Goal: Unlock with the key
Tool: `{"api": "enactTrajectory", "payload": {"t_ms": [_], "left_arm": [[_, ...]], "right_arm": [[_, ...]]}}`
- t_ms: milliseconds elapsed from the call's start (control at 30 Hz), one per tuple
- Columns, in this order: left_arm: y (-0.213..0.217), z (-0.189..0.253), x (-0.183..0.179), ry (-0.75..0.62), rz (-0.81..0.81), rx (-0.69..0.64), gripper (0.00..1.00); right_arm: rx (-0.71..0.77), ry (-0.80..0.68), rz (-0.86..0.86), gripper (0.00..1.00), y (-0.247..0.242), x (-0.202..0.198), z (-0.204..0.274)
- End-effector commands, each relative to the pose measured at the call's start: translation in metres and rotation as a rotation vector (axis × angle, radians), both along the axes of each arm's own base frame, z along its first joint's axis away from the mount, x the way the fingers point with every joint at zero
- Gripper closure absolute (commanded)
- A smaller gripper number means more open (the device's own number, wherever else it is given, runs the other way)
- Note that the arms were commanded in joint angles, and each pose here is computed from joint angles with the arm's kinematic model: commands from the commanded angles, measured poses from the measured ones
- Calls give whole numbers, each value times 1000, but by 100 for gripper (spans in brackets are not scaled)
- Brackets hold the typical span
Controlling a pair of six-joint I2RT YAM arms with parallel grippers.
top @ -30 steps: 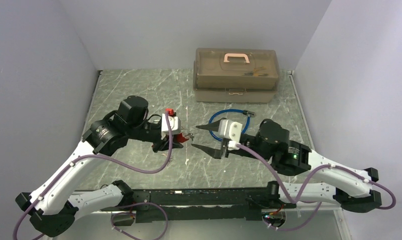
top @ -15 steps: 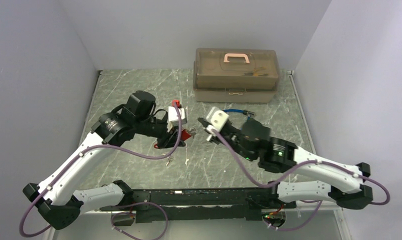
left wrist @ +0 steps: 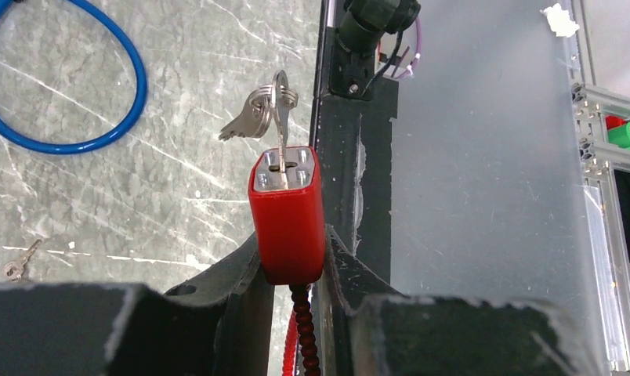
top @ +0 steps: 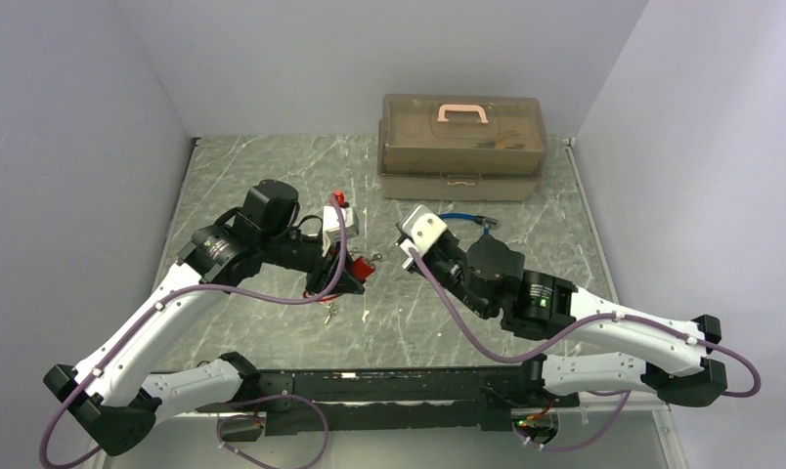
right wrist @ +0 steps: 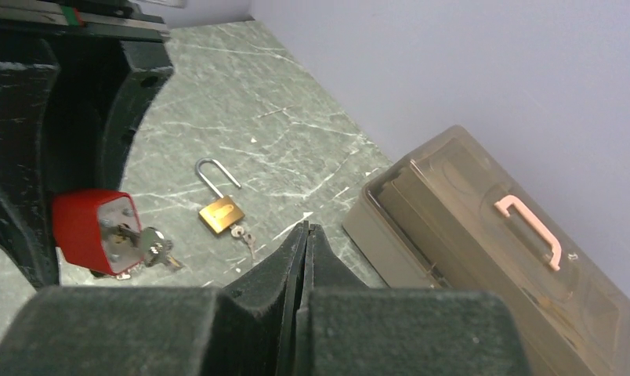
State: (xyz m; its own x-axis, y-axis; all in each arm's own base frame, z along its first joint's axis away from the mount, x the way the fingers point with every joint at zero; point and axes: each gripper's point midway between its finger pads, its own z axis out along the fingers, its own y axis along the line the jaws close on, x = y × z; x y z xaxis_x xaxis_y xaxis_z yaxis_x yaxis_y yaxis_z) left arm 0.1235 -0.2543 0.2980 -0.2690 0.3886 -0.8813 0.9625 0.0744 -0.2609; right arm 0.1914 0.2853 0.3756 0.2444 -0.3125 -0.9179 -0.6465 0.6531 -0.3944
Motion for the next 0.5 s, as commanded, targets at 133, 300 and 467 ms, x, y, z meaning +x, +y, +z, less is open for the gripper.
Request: {"api": "enactTrajectory", "payload": {"t_ms": [133, 300, 467], "left_arm": [[-4, 31, -2, -11, -21, -116, 100], [-3, 31, -3, -8, -24, -123, 100], [-3, 31, 0, -11, -15, -121, 100]], "right_arm": [[17, -73, -83, 100, 17, -4, 9], [5, -109, -100, 100, 26, -10, 10], [-4, -128, -108, 100, 34, -17, 8]]}}
